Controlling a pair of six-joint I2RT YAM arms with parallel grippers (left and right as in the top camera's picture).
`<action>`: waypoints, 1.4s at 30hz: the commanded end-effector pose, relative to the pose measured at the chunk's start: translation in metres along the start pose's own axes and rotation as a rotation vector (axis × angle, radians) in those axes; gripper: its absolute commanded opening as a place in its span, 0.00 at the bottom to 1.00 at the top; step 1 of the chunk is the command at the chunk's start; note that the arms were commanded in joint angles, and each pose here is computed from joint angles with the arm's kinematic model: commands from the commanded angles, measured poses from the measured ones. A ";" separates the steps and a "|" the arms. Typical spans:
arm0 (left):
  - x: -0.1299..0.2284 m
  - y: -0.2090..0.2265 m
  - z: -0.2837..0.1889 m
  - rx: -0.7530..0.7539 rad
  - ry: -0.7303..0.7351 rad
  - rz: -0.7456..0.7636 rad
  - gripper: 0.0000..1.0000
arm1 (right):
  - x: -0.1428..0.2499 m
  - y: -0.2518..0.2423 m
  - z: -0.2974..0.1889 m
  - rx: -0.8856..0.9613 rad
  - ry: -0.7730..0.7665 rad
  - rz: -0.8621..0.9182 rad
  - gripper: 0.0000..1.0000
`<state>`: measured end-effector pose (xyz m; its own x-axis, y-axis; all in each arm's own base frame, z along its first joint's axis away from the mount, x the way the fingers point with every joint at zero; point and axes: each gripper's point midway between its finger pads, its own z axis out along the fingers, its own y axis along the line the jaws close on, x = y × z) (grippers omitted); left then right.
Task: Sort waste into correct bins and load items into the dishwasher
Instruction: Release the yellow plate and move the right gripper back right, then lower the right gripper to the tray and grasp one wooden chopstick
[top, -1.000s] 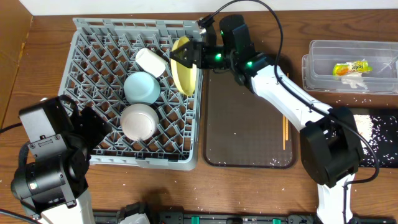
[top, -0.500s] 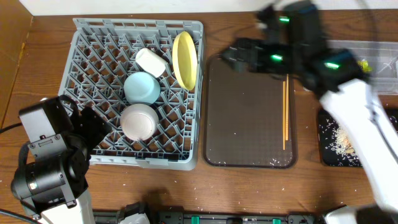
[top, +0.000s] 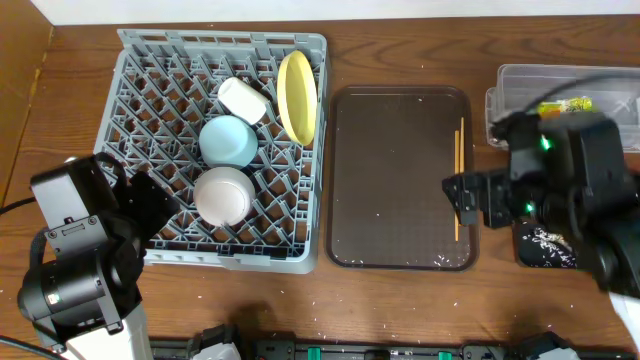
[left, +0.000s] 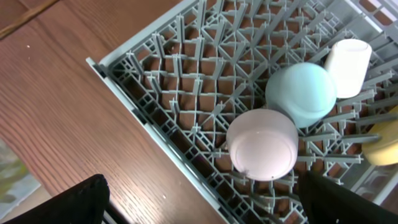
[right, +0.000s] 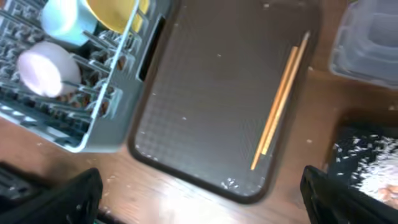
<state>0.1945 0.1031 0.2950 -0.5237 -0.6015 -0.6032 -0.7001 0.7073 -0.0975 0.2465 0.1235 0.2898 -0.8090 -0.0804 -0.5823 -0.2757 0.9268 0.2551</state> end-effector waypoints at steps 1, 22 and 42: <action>-0.003 0.002 -0.002 -0.010 -0.013 -0.018 0.98 | 0.007 -0.028 0.010 0.128 -0.092 0.057 0.99; -0.003 0.002 -0.002 -0.010 -0.013 -0.018 0.98 | 0.062 -0.087 0.212 0.288 0.364 0.207 0.41; -0.003 0.002 -0.002 -0.010 -0.013 -0.018 0.98 | 0.070 -0.120 0.246 0.227 0.410 0.314 0.35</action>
<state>0.1946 0.1032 0.2952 -0.5228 -0.6015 -0.6041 -0.7004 0.7070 -0.0979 0.3438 0.0915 0.0249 -0.9812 0.1353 -0.1376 0.1169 0.9840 0.1343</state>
